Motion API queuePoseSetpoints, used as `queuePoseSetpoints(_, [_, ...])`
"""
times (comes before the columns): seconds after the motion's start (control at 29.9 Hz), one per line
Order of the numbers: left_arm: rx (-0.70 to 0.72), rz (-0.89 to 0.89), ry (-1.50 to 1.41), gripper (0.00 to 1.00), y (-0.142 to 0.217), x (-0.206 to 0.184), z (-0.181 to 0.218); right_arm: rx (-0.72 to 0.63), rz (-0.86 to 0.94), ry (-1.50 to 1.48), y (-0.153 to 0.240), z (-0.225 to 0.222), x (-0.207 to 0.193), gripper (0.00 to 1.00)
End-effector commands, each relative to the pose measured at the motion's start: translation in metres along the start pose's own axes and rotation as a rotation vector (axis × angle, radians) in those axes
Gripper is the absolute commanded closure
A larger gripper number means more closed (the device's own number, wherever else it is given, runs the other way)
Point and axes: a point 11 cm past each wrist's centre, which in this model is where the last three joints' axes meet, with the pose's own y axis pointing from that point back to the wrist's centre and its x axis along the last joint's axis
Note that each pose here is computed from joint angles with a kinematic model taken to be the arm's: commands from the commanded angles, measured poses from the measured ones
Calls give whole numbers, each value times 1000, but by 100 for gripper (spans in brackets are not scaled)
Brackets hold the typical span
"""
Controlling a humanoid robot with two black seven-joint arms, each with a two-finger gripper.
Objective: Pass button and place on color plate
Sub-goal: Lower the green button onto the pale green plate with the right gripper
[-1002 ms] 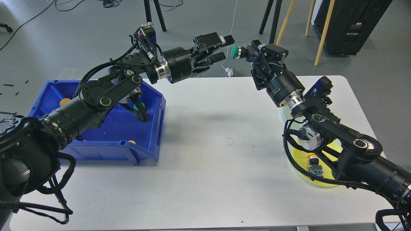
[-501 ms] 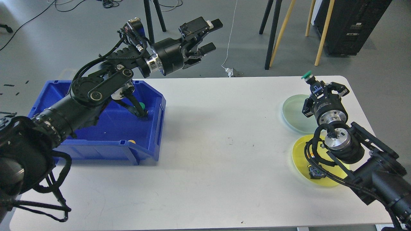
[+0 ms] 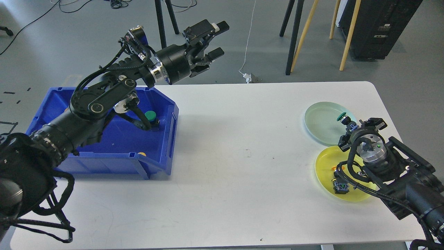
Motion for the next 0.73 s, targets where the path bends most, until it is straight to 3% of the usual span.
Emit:
queuePoseSetpoints(0.0, [-23,120,88,3,30,27,-10,-17,-26,8,1,0,-9,1])
queuePoseSetpoints(0.13, [-28,241,174,3,70,54,-23,-17,-112,71,6,1,-34,1])
queuePoseSetpoints(0.33, [-16,349,221,3,114,78,-35,54,-683,199,54,-28,-115,1])
queuePoseSetpoints(0.53, [-3,348,234,3,116,73,-43,96,-1096,170,81,-55,-154,1])
queuePoseSetpoints(0.7, [-8,345,233,3,114,73,-41,116,-1165,222,88,-68,-184,1])
